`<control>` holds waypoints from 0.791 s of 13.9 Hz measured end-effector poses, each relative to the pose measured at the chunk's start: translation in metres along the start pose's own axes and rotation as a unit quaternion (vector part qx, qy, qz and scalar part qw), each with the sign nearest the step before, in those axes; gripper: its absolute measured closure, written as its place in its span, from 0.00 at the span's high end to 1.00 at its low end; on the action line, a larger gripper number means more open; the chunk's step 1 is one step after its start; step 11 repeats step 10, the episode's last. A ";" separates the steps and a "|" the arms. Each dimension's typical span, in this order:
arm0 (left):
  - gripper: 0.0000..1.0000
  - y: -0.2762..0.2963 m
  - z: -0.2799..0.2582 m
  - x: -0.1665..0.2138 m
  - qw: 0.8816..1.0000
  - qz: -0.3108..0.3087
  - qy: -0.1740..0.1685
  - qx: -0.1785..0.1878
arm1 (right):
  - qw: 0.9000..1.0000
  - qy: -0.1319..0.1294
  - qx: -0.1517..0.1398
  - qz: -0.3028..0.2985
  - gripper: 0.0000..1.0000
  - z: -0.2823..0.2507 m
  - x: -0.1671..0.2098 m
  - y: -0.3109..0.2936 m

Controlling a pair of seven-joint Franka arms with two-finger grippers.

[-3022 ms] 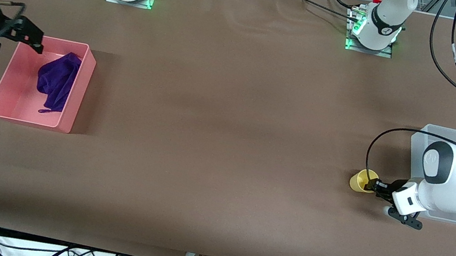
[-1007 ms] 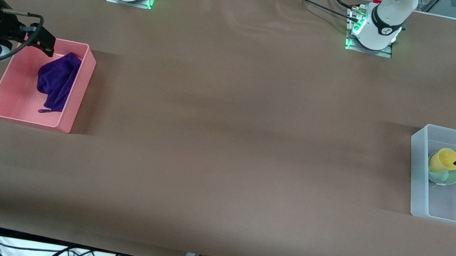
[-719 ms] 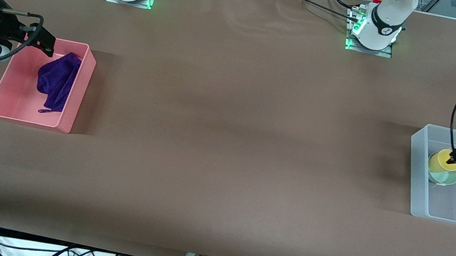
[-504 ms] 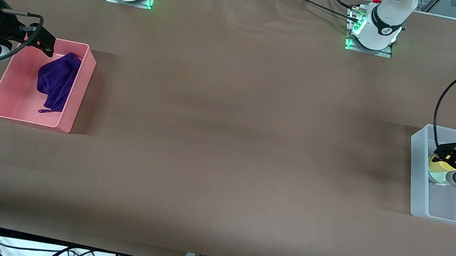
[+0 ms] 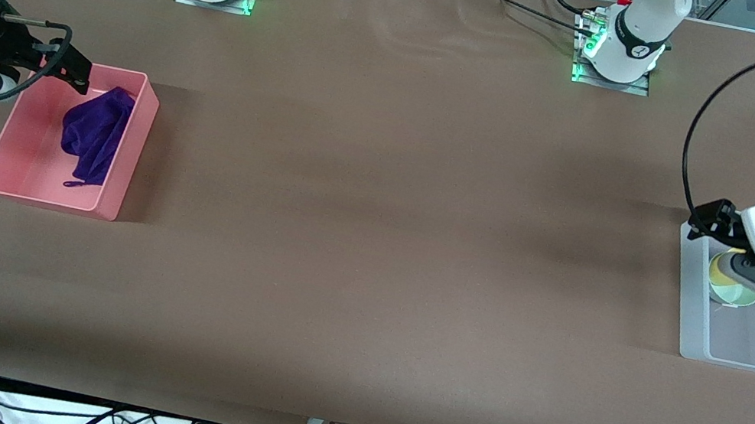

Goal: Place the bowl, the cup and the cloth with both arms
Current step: 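Open the left gripper and raise it away from the clear bin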

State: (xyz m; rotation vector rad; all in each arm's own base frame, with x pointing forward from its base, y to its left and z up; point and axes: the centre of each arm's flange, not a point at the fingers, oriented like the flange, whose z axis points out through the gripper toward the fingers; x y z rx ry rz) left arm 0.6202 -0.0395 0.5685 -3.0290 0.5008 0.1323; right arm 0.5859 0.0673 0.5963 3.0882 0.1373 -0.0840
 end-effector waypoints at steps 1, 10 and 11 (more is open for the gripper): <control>1.00 0.000 -0.009 -0.009 1.000 -0.012 0.007 -0.001 | 1.000 0.000 0.000 0.000 1.00 0.000 0.000 0.000; 1.00 0.012 0.007 -0.060 0.995 -0.094 0.040 -0.019 | 1.000 0.000 0.000 0.000 1.00 0.000 0.000 0.000; 1.00 0.012 0.007 -0.060 0.995 -0.094 0.040 -0.019 | 1.000 0.000 0.000 0.000 1.00 0.000 0.000 0.000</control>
